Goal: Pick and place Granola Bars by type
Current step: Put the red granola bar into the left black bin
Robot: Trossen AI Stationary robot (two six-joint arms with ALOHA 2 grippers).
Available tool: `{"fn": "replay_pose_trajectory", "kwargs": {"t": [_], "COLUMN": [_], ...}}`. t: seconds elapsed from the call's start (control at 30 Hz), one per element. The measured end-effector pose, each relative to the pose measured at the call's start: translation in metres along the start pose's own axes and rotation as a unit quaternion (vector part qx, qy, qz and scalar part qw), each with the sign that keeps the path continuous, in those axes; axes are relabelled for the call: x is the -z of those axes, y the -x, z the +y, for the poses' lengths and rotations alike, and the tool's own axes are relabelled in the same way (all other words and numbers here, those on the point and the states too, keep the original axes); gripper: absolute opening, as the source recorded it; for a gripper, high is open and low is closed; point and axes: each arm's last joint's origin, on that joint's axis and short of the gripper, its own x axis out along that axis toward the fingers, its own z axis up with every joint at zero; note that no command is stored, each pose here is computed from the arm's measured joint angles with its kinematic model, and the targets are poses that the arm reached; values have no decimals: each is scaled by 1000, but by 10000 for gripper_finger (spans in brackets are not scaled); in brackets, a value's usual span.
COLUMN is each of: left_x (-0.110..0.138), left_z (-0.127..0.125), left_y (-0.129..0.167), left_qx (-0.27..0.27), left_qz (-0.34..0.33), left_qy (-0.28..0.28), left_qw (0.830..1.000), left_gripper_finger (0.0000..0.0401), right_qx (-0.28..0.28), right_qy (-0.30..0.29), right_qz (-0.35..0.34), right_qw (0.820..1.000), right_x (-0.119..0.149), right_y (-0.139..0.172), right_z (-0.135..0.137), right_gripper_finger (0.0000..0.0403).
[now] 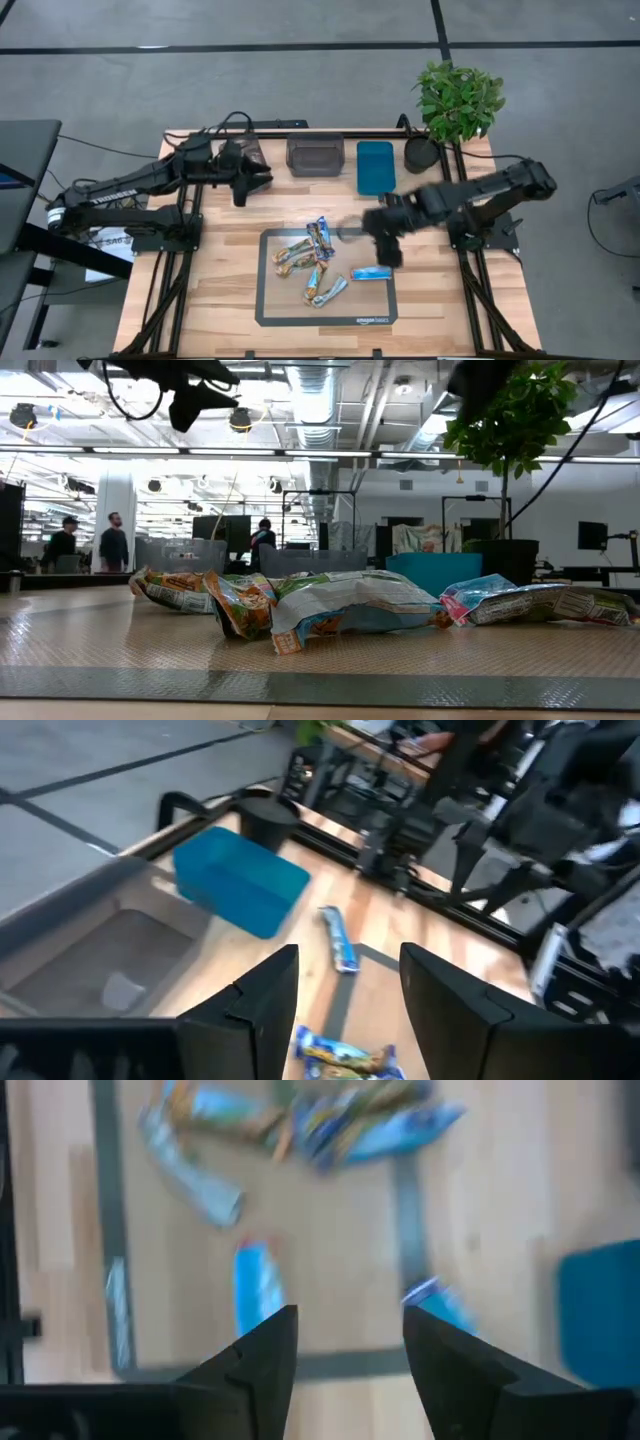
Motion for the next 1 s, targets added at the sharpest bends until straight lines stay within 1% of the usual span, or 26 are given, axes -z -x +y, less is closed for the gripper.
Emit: {"fn": "replay_pose_trajectory", "kwargs": {"t": [0.1,0.2,0.33,0.47,0.63,0.73,0.9,1.0], "left_x": [3,5,7,8,9,10,10,10], "left_z": [-7,-13,-19,-22,-23,-22,-22,-22], "left_y": [-1,-2,-2,-2,-3,-3,-3,-3], "left_qx": [18,30,23,21,18,15,14,14], "left_qz": [8,13,11,11,12,14,17,18], "left_qy": [0,9,19,17,24,27,27,27], "left_qw": [1000,999,1000,1000,999,999,999,999], "left_gripper_finger": [167,167,167,167,167,167,167,167], "right_qx": [-6,-11,-18,-12,0,13,39,35], "right_qy": [29,54,78,90,90,83,68,55], "right_qz": [30,51,62,80,102,118,123,118], "right_qw": [999,997,995,993,991,989,989,991], "right_x": [21,33,40,40,39,38,34,29], "right_y": [-15,-37,-70,-101,-137,-153,-164,-169], "right_z": [20,40,63,76,81,77,65,58], "right_gripper_finger": [170,165,164,164,167,170,169,159]}}
